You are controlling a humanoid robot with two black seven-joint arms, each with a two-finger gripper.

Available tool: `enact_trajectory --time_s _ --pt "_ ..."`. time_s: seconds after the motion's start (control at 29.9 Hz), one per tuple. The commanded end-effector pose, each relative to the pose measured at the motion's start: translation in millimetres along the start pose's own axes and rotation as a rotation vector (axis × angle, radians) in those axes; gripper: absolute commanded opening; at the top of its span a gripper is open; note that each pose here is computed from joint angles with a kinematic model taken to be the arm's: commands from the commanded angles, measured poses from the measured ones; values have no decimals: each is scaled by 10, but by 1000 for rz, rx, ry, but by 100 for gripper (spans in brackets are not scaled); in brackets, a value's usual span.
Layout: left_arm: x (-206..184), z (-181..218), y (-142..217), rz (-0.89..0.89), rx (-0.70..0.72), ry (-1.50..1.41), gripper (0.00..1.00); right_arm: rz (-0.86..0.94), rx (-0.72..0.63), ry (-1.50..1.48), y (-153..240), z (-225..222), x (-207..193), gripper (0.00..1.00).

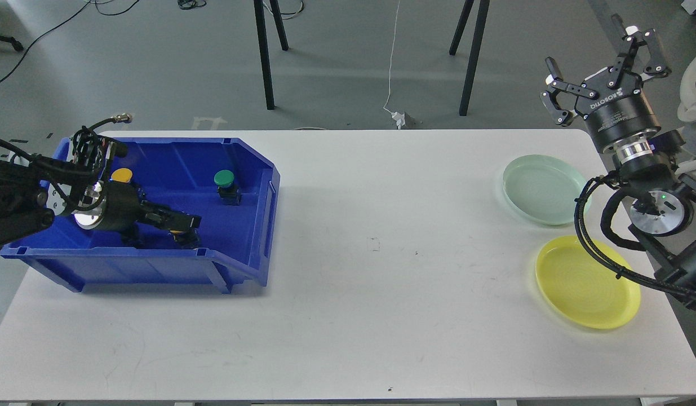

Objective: Pass button and place on color plate
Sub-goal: 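Grasp the yellow-capped button in the bin with the left gripper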

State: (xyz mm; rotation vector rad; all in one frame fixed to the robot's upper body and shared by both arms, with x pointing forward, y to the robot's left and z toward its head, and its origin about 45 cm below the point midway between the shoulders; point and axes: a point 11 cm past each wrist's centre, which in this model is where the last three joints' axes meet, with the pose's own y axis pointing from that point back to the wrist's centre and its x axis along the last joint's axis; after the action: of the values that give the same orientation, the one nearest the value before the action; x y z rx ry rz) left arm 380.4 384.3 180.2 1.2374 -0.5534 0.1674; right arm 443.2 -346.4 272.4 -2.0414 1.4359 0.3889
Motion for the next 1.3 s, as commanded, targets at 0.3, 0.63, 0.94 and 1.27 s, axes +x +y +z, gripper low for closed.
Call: enact_trajectory --time_s 0.3,0.63,0.94,1.27 --pt "-55 3 -58 -15 0 2 80 11 11 4 27 -50 42 99" --pt "-152 -25 -109 -35 5 8 71 21 8 -1 71 -27 74 99" --pt "-164 -36 -107 -35 8 7 54 20 8 -1 69 -26 70 99" --pt "-138 -26 -105 -25 5 6 39 38 7 -7 136 -5 125 99"
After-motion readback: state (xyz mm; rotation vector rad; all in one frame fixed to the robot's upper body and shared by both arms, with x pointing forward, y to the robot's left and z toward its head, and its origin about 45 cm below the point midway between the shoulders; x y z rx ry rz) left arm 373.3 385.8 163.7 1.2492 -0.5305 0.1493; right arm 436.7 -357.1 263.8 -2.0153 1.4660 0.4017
